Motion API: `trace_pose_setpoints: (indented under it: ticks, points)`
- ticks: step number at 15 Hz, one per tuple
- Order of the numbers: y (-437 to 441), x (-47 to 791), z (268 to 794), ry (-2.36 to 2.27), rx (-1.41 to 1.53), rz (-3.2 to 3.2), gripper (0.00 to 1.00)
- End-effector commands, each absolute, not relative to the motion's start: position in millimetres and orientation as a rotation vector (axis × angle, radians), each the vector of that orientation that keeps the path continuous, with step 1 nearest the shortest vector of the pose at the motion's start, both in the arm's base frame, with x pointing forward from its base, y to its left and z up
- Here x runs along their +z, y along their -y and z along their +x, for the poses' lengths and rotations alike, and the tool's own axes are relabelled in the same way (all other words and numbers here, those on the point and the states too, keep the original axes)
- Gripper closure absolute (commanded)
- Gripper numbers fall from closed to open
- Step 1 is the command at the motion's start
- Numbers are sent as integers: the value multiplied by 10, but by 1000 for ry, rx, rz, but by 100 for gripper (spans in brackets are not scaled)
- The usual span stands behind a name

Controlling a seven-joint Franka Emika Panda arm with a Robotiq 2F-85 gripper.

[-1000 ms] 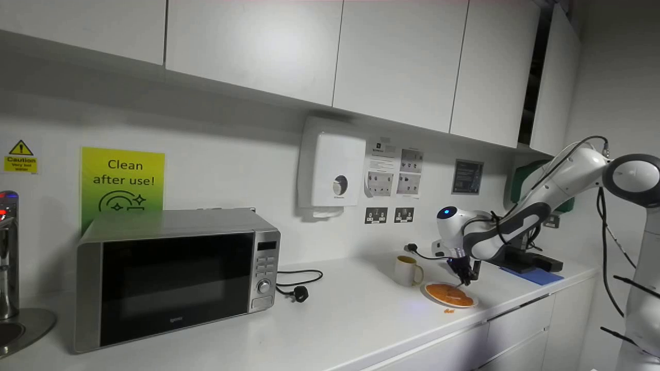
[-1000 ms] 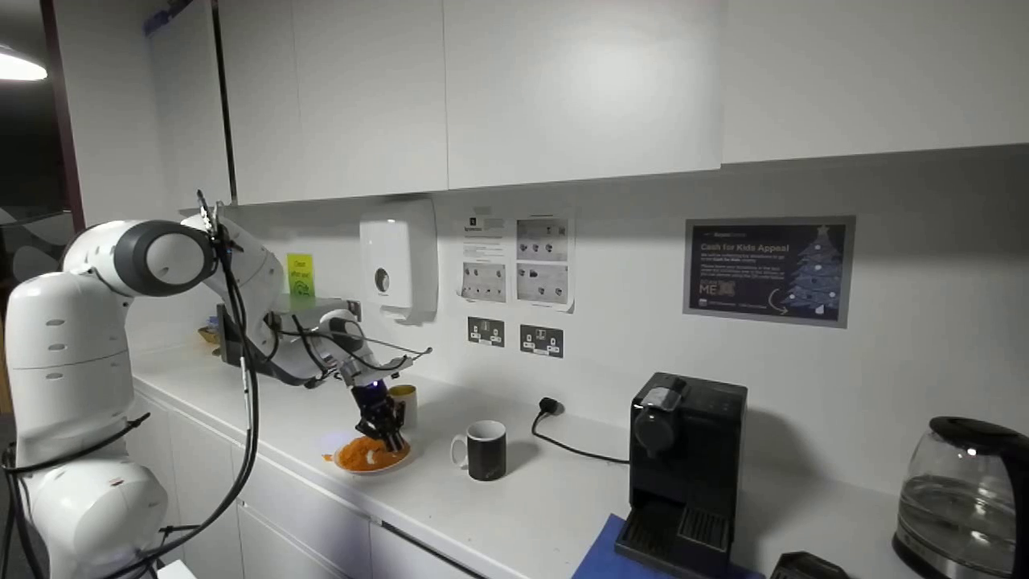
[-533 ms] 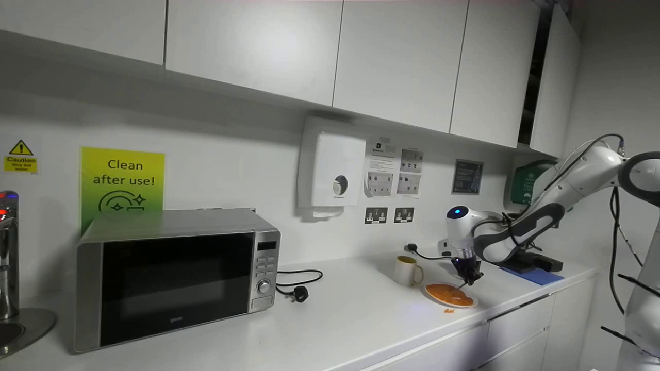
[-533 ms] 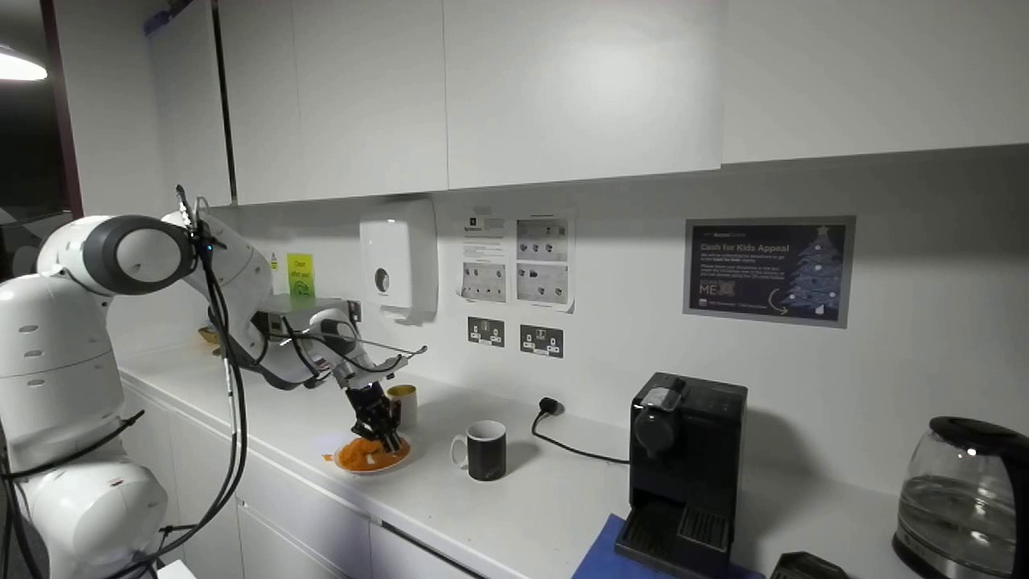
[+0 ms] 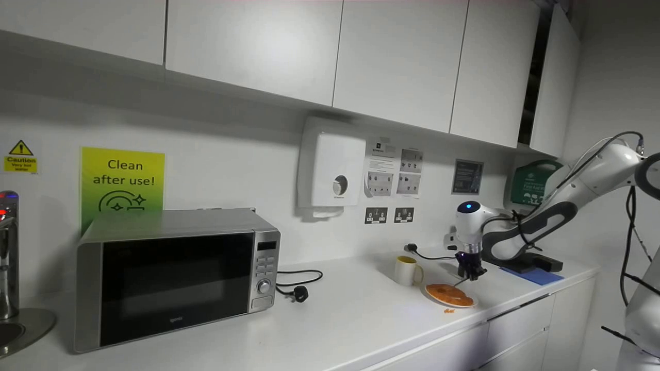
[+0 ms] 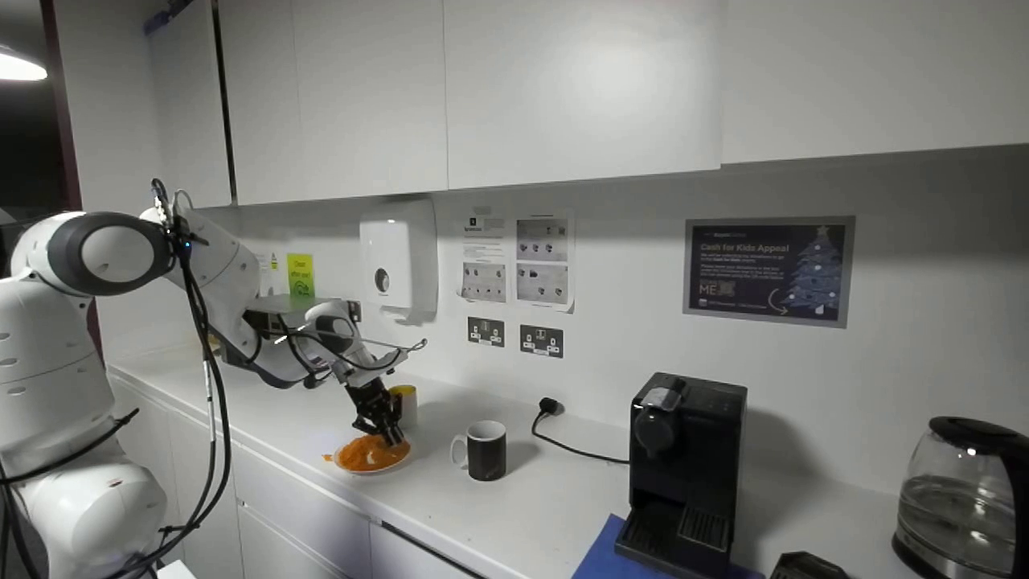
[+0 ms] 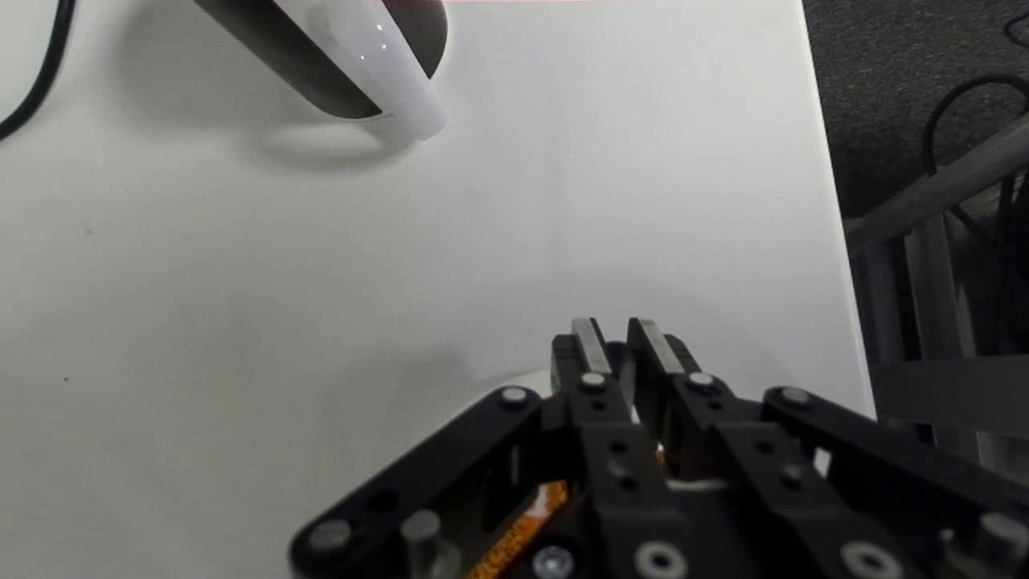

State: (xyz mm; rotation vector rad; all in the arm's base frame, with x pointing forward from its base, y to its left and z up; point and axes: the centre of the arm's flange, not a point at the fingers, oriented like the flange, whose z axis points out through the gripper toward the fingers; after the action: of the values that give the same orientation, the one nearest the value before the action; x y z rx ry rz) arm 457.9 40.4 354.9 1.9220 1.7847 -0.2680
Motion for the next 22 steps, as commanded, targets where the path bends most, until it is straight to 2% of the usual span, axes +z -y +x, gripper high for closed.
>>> trace_pose_setpoints:
  ticks: [1,22]
  points:
    - [-291,3713,4435,-1786,-204,1894,97]
    - [-558,4246,4654,-1739,-191,1880,97]
